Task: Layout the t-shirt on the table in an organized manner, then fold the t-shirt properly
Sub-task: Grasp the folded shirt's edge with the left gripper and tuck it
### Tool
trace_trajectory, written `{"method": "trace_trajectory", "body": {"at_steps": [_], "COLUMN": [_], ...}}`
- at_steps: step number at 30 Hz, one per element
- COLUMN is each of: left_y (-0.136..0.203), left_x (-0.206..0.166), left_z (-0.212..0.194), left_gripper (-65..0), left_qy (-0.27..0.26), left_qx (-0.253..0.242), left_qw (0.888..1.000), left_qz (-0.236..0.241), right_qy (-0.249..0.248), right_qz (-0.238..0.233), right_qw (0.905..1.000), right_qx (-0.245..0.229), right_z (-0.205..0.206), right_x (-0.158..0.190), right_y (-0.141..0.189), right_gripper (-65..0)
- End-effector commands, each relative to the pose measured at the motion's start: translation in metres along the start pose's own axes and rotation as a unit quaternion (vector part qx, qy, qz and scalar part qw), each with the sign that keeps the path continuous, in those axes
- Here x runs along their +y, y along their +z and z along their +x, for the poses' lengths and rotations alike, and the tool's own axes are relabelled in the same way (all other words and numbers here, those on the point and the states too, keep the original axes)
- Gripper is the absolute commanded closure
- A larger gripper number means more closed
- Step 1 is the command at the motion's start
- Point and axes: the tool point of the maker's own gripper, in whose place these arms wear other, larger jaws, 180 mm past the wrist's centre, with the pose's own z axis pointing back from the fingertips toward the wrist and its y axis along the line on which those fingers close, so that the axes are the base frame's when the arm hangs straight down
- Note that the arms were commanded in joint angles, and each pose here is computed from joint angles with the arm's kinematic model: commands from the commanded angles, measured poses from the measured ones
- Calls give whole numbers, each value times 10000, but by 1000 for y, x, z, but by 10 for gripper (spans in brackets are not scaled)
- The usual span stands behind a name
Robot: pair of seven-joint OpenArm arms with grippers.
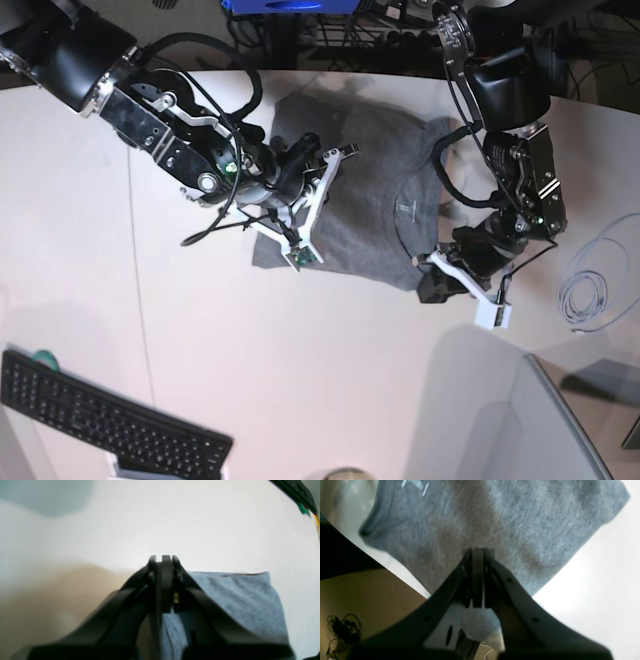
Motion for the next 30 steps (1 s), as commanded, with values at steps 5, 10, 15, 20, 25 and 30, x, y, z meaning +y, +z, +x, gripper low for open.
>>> {"method": "trace_trajectory", "body": {"at_steps": [5, 10, 15, 20, 25, 30], "left_y": [-13, -27, -34, -30, -23, -17], "left_x": [-16, -20, -12, 0, 24, 34], "left_z": [30, 21, 16, 19, 23, 25], "left_gripper": [0, 0, 0, 0, 0, -244], "left_qy": [-69, 194, 532, 578, 626, 580], "left_qx": [-489, -643, -858, -1041, -1138, -1139], "left_qw": [9984, 9969, 9941, 9927, 9912, 9912], "left_qz": [-293, -417, -393, -203, 260, 345], "right_qy": [63, 61, 61, 61, 67, 86], "right_qz": [34, 29, 29, 29, 31, 41], "right_qw": [9997, 9997, 9997, 9997, 9997, 9984], "right_qx": [-228, -222, -222, -222, -230, -557], "right_z": [16, 15, 15, 15, 16, 28], "right_x": [1, 1, 1, 1, 1, 1], "right_y": [4, 4, 4, 4, 4, 7], "right_gripper": [0, 0, 0, 0, 0, 0]}}
